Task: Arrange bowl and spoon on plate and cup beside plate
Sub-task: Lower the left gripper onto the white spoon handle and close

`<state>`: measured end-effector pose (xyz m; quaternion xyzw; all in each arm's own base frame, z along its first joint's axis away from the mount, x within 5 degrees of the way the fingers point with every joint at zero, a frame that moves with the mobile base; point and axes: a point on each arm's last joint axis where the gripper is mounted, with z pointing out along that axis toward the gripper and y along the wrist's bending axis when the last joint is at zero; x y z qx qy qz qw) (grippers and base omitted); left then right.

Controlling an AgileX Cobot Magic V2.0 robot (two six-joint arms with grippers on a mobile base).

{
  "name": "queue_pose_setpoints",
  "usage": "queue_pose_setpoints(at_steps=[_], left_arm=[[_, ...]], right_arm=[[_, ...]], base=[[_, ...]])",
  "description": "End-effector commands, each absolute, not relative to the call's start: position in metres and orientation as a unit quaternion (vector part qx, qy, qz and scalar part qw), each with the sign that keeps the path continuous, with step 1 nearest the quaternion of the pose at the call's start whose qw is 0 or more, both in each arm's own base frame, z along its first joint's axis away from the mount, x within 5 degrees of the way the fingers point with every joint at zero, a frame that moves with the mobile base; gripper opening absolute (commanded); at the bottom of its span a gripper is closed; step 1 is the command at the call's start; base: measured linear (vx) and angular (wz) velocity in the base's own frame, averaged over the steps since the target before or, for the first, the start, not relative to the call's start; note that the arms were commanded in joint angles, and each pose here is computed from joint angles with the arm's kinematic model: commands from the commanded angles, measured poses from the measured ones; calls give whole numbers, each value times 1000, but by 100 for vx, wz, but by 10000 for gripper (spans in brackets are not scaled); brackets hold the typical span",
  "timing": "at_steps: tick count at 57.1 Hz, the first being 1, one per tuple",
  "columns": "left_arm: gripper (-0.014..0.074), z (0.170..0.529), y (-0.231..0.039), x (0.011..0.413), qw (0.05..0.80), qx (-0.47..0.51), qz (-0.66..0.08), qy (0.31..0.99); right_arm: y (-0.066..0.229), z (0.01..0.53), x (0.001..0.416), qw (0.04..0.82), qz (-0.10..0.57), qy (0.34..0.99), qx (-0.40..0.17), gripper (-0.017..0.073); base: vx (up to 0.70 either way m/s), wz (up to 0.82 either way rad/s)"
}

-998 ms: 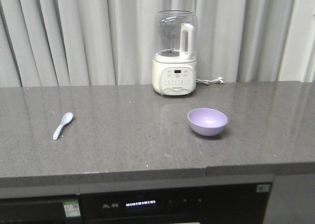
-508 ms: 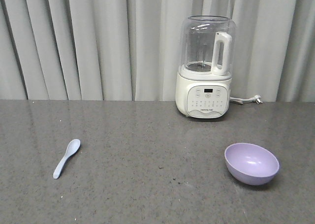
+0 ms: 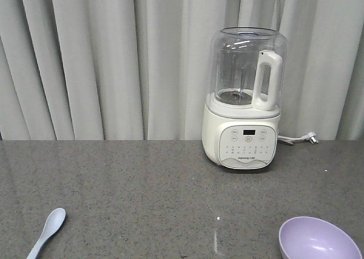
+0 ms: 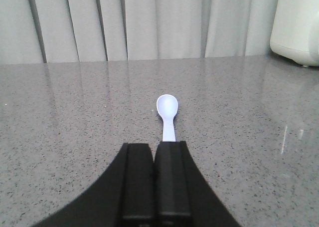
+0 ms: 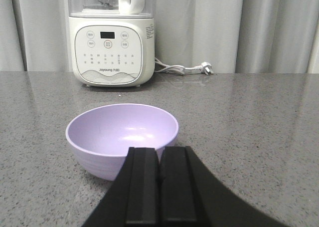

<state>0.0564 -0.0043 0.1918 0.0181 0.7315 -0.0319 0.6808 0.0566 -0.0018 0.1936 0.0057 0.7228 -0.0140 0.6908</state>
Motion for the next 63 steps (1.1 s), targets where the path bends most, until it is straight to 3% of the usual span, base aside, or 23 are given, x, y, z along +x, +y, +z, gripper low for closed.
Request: queue_pose_setpoints(at_steps=[1,40,50,56,63], left_arm=[[3,208,-4,54,722,16,-33,691],[3,209,-4,54,724,16,-33,689],[3,233,-3,50,799,6,-38,601],[3,246,-1,46,830,-31,-82,551],[3,288,0,39,853,-24,-71,516]], right_arm=[[-2,199,57,717,-17,697,4,-8],[-2,200,57,724,-16,690,4,-9],[-1,225,52,800,-13,600,0,-9],[0,264,42,841,-18,541,-3,-9],[0,320,34,843,-48,535,-19,-9]], base=[[10,-1],[1,0],[0,0],[0,0],[0,0]])
